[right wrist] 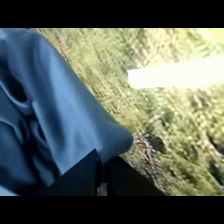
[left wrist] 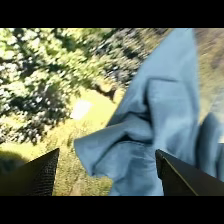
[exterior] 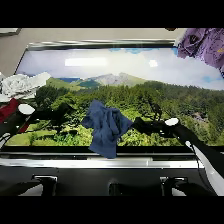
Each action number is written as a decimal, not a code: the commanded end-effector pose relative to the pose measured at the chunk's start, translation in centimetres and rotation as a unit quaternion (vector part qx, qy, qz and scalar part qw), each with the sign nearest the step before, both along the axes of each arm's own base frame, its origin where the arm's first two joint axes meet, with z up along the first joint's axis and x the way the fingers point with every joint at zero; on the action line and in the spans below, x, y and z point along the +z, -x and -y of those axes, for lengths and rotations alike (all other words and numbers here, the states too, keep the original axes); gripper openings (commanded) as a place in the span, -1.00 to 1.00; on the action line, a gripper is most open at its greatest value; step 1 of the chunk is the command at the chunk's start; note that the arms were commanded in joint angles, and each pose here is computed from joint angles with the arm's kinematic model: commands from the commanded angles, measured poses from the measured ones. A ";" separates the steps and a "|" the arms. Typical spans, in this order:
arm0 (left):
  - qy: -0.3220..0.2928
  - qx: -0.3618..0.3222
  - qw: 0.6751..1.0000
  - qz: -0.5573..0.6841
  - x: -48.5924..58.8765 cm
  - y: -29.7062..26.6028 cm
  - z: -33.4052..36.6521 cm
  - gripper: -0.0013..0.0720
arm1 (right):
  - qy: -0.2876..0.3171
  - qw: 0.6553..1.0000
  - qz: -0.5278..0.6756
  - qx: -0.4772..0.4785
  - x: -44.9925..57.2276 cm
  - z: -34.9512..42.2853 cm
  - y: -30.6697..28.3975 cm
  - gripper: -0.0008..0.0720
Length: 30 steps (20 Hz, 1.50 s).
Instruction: Fold the clothes and pants, and hang the long-sleeved shirts on hangers.
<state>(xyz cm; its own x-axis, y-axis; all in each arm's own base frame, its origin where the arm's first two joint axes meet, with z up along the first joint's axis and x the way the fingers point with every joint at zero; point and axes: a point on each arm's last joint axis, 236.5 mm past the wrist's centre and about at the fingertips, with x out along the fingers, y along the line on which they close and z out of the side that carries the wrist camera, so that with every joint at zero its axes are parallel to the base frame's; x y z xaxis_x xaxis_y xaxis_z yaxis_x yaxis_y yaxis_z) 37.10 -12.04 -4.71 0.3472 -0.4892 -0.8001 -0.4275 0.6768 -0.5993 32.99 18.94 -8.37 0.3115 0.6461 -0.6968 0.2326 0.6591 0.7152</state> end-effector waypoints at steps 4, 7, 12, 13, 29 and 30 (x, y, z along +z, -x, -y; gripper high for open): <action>-0.008 -0.040 0.999 -0.033 -4.5 0.8 3.1 0.98 | -0.012 1.000 0.026 0.008 2.4 -0.6 -0.4 -0.87; 0.024 -0.055 0.998 -0.020 -5.0 0.3 5.1 0.73 | -0.020 0.999 0.033 0.018 3.4 -0.9 0.0 -0.87; 0.051 -0.066 0.996 -0.015 -5.0 0.1 6.3 -0.91 | -0.028 0.998 0.053 0.026 5.3 -1.2 0.2 -0.87; 0.053 -0.072 0.996 -0.006 -4.3 -0.2 6.3 -0.91 | -0.027 0.997 0.064 0.030 5.9 -1.2 0.2 -0.87; -0.213 -0.009 0.825 0.523 48.1 2.4 -7.3 -0.91 | 0.262 0.776 0.574 -0.014 56.4 9.6 3.5 -0.87; -0.216 -0.012 0.818 0.533 49.0 4.4 -7.0 -0.91 | 0.259 0.764 0.591 -0.021 57.8 9.9 5.7 -0.87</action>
<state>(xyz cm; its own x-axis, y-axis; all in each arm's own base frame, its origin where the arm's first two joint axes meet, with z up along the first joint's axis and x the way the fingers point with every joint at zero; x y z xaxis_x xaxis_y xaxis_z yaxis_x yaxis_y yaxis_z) 38.80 -5.62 38.86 0.9174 -0.3058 -0.2545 0.1846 0.8938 -0.4088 33.37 10.99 43.81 0.9009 0.3894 -0.1915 -0.3640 0.9184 0.1550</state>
